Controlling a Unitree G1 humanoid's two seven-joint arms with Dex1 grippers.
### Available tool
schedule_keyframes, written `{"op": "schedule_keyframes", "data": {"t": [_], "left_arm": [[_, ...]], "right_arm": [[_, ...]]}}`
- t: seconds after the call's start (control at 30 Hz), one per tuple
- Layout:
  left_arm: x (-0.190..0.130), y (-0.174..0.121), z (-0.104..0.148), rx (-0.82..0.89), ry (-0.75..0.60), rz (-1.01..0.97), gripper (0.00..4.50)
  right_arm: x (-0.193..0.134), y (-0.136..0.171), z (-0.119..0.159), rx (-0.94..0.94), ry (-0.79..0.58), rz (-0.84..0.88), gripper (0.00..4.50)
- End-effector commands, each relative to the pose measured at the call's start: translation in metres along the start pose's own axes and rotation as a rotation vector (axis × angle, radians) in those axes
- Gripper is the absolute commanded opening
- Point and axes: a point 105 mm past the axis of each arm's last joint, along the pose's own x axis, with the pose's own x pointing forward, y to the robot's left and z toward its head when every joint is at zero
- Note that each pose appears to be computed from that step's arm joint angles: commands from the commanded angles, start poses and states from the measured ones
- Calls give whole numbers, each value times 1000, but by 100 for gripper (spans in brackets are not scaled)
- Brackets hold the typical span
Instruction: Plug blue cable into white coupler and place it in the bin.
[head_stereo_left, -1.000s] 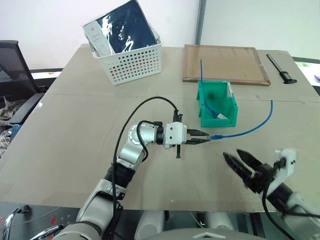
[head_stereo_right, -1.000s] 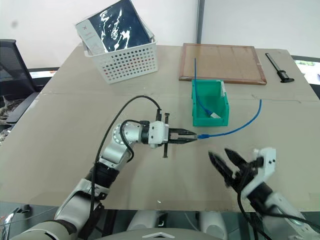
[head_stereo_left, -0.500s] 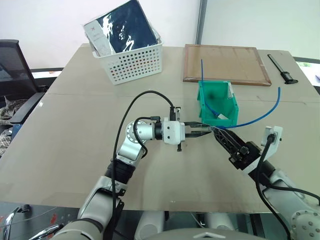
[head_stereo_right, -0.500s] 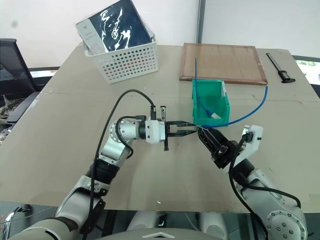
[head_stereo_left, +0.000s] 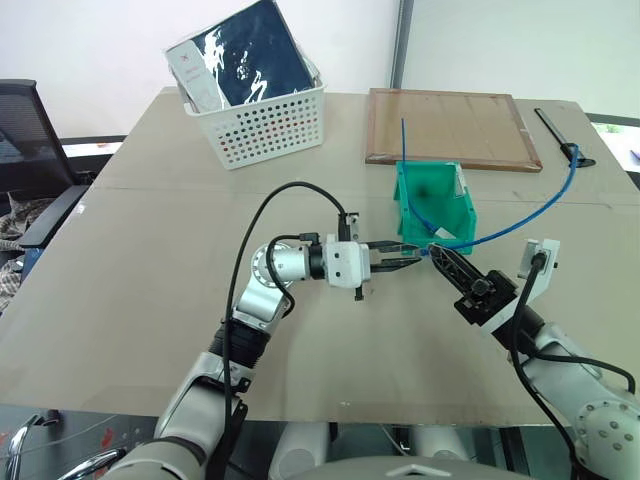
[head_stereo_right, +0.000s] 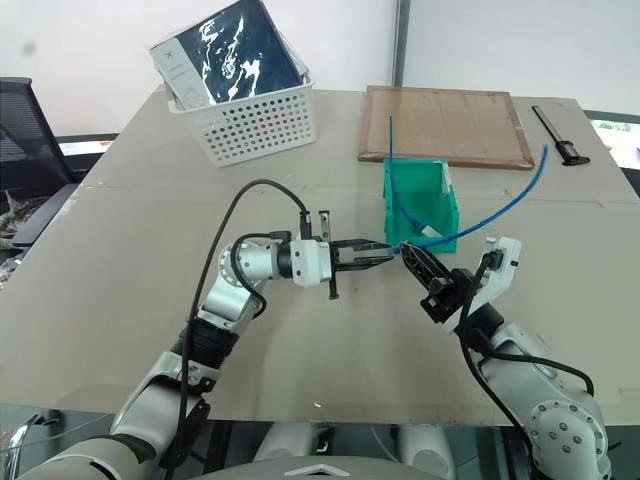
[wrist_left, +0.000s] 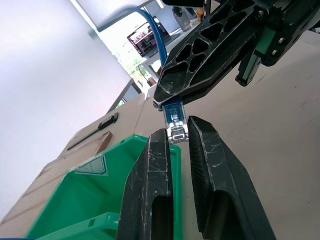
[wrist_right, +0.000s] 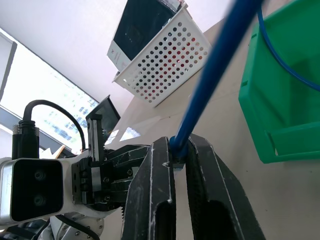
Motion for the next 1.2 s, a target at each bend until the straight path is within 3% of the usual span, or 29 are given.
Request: {"op": "schedule_keyframes", "data": {"t": [0.03, 0.2, 0.33, 0.5, 0.63, 0.83, 1.2], "left_arm": [[-1, -3, 6, -26, -17, 5, 0], [-23, 6, 6, -221, 26, 97, 232], [-69, 19, 5, -398, 135, 232, 443], [-130, 30, -5, -528, 299, 466, 443], [-157, 21, -14, -570, 379, 555, 443], [-176, -3, -31, -614, 469, 494, 443], [-169, 2, -70, -551, 538, 239, 443]], "right_arm": [[1, 10, 5, -3, -13, 46, 5], [3, 12, 5, -10, 2, 71, 0], [5, 8, 5, -18, 28, 85, 0], [11, 4, 5, -22, 49, 116, 0], [16, 2, 5, -18, 55, 138, 0], [20, 2, 0, -19, 74, 159, 0], [18, 0, -1, -45, 75, 141, 0]]}}
